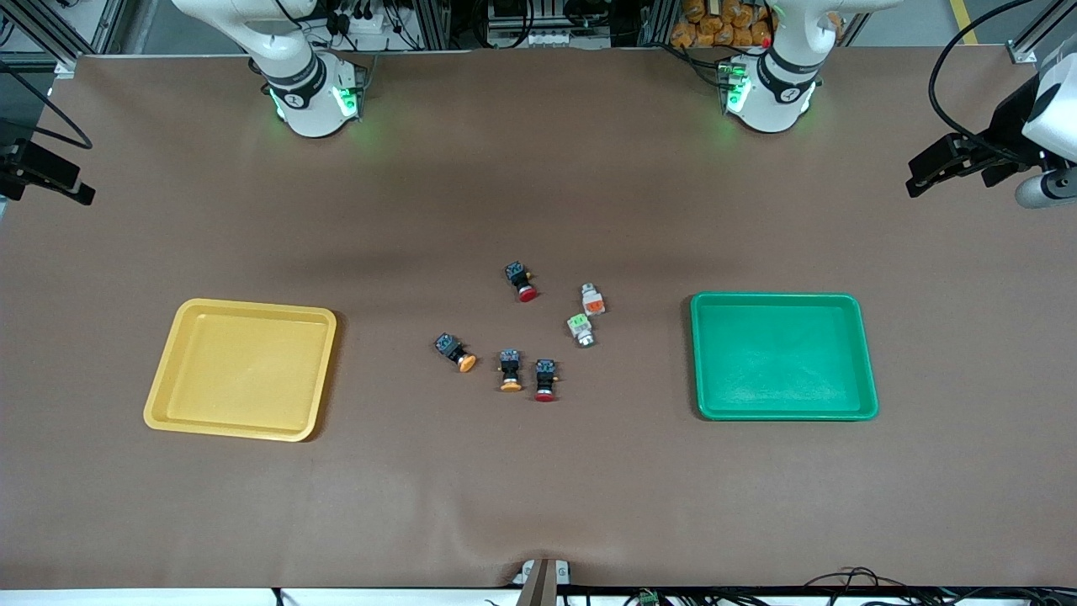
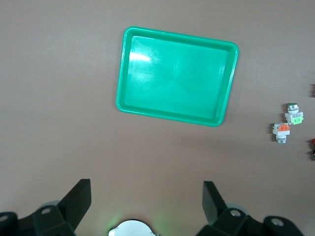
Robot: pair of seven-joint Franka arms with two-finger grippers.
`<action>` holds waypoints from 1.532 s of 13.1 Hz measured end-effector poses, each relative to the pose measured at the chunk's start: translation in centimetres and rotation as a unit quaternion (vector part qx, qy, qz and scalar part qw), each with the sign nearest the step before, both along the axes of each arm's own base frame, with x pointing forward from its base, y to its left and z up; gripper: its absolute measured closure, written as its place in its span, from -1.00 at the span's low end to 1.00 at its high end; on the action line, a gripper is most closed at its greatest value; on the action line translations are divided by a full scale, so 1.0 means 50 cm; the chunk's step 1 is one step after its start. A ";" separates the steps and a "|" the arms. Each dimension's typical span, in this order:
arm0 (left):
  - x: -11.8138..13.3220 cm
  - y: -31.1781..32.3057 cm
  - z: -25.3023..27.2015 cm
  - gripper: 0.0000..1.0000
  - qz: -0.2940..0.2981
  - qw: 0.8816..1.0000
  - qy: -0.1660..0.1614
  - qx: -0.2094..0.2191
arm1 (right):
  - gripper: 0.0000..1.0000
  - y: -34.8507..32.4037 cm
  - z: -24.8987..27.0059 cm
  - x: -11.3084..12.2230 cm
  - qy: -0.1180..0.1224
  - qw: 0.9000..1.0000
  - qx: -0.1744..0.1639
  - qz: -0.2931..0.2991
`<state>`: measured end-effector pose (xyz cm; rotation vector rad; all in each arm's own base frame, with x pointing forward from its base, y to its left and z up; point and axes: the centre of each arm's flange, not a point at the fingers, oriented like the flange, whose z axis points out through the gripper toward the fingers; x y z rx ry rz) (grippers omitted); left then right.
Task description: Place green and yellow buttons in trays
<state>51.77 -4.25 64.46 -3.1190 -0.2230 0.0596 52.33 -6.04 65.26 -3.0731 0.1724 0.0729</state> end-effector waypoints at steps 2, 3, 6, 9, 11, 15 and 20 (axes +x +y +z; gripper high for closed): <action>0.000 0.002 0.000 -1.00 0.001 1.000 0.000 0.000 | -1.00 0.000 0.000 0.000 0.000 1.000 0.000 0.000; 0.000 0.004 0.001 -1.00 0.002 1.000 0.000 0.000 | -1.00 0.001 0.000 0.000 0.000 1.000 0.000 0.000; 0.001 0.011 0.006 -1.00 0.005 1.000 -0.003 0.000 | -1.00 0.001 0.000 0.000 0.000 1.000 0.000 0.000; 0.002 0.020 0.015 -1.00 0.009 1.000 -0.008 -0.001 | -1.00 0.001 0.000 0.000 0.000 1.000 0.000 0.000; 0.002 0.019 0.013 -1.00 0.009 1.000 -0.005 -0.001 | -1.00 0.001 0.000 0.000 0.000 1.000 0.000 0.001; -0.006 0.015 -0.002 -1.00 0.007 1.000 0.019 0.001 | -1.00 0.001 0.000 0.000 0.000 1.000 0.000 0.001; -0.003 -0.001 -0.021 -1.00 0.000 1.000 0.029 0.002 | -1.00 0.001 0.000 0.000 0.000 1.000 0.000 0.001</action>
